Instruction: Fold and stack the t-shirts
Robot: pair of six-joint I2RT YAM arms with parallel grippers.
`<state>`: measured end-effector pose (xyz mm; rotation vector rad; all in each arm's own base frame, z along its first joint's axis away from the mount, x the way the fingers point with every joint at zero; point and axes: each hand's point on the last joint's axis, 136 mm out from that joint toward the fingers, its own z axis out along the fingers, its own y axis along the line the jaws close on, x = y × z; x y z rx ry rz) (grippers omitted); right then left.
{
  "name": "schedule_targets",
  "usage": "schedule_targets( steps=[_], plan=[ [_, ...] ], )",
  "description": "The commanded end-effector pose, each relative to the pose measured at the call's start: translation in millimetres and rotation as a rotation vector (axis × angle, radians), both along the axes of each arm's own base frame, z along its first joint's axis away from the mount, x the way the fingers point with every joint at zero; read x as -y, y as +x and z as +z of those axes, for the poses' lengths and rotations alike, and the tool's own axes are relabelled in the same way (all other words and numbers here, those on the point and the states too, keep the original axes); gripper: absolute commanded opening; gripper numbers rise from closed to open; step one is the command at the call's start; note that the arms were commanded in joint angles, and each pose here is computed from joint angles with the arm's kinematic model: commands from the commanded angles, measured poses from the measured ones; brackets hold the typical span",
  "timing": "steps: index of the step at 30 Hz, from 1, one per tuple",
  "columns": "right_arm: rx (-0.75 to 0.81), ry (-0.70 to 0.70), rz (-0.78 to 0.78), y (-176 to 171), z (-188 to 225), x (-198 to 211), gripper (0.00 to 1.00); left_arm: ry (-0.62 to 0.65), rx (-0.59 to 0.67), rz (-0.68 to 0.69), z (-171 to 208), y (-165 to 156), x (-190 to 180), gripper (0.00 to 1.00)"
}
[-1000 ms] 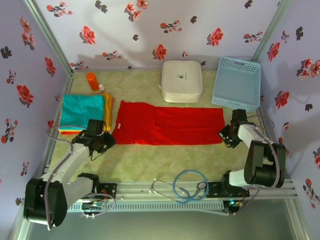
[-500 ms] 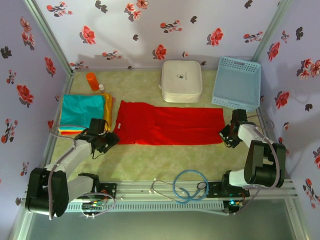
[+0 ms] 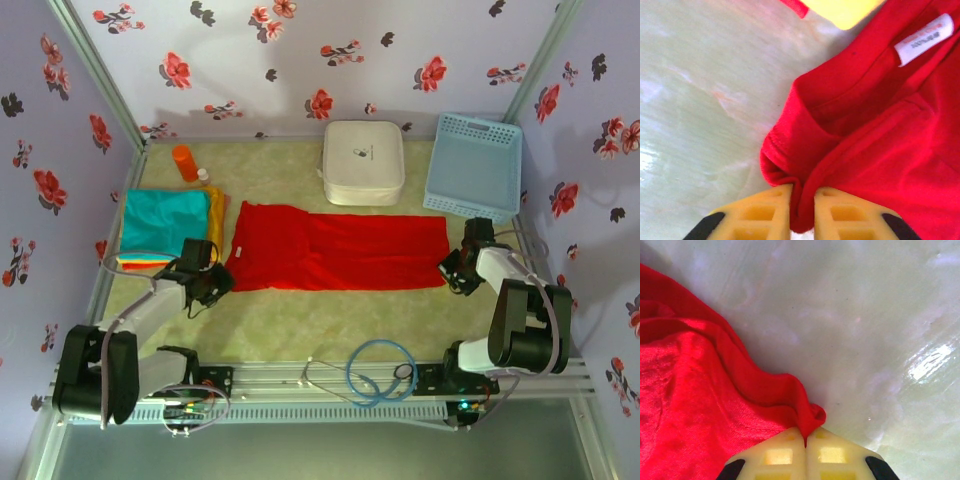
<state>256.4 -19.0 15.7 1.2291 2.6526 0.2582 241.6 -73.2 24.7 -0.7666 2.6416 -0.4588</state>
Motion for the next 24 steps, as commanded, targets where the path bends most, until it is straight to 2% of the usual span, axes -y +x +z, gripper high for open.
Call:
schedule_targets(
  steps=[1,2,6,14,22,24],
  plan=[
    [-0.084,-0.005,0.019,-17,-7,1,0.00,0.063,-0.011,0.011,-3,0,-12,0.04],
    [-0.096,-0.013,0.012,-20,-6,3,0.00,0.074,-0.026,0.006,-3,-2,-14,0.00],
    [-0.120,-0.055,-0.032,-32,0,18,0.00,0.112,-0.060,-0.007,2,-4,-20,0.00],
    [-0.116,-0.042,-0.106,-48,9,34,0.00,0.147,-0.106,-0.047,14,-13,-24,0.00],
    [-0.109,-0.007,-0.116,-56,10,29,0.00,0.119,-0.139,-0.075,12,-20,-19,0.00],
    [-0.104,0.005,-0.117,-57,9,26,0.00,0.118,-0.155,-0.081,7,-24,-18,0.04]
  ],
)
